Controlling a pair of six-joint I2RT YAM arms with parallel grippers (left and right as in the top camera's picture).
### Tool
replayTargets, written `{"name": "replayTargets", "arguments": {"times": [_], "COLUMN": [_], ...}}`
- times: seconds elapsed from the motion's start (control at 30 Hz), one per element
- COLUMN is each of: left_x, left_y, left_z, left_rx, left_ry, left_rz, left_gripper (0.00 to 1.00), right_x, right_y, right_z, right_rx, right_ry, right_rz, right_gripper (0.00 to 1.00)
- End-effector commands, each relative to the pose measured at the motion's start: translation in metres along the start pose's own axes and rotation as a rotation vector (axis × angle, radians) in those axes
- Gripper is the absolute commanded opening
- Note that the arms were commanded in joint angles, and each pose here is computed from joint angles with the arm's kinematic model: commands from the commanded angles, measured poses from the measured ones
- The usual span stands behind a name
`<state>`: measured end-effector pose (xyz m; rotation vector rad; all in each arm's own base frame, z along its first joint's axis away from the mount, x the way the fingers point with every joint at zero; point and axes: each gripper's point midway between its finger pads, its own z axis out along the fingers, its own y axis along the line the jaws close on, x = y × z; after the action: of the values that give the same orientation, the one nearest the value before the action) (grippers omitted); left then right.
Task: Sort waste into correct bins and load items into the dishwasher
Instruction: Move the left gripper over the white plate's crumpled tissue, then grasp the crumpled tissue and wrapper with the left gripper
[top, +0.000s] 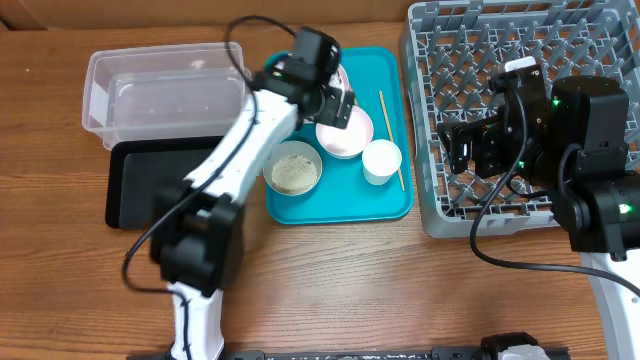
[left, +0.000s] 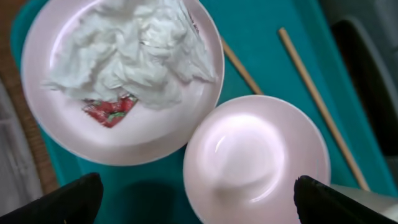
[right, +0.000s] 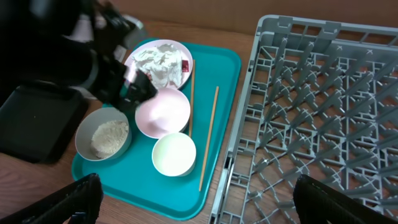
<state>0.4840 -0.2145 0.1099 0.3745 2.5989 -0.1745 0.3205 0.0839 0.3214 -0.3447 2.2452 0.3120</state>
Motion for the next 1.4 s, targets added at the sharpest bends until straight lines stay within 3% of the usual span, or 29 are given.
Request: {"name": "replayTargets", "arguments": {"times": [0.0,0.43,0.57,0.8,0.93,1.17,1.37], "left_x": [-0.005,-0.056,-0.072,-0.107,-0.101,-0.054,-0.043], "left_y": [0.013,0.012,0.027,0.044,0.045,0.049,0.045], "left_z": [0.015,0.016,0.029,0.026,0.032,0.085,0.1], "left_rx": [-0.088,-0.088,-0.089,-0.05,-0.059,-0.054,-0.034], "left_ry": [-0.024,-0.211,-0.262,-0.209,-0.123,0.044,0.077], "left_rz": [-0.038,0.107,0.091,0.087,0.112,0.111,0.112], "left_gripper": [1.0,1.0,1.0,1.0,1.0,1.0,1.0], "right_x": [-0.011,-0.008,-0.007,-0.007,-0.007,-0.007,-0.007], "right_y": [0.004,0.004,0.004,0.004,0.004,0.004,0.004], "right_z": [-0.011,-0.01,-0.01,-0.008,-0.008,-0.008,-0.008], "right_rx": [-0.008,-0.008,-0.009,-0.009,-0.009,-0.009,-0.009], "right_ry": [-0.038,-0.027,-0.024,-0.019,-0.021,-0.021,-0.018], "right_rz": [-0.006,-0.003,-0.002,-0.001,-0.001,-0.001,-0.001], "right_gripper": [1.0,1.0,1.0,1.0,1.0,1.0,1.0]}}
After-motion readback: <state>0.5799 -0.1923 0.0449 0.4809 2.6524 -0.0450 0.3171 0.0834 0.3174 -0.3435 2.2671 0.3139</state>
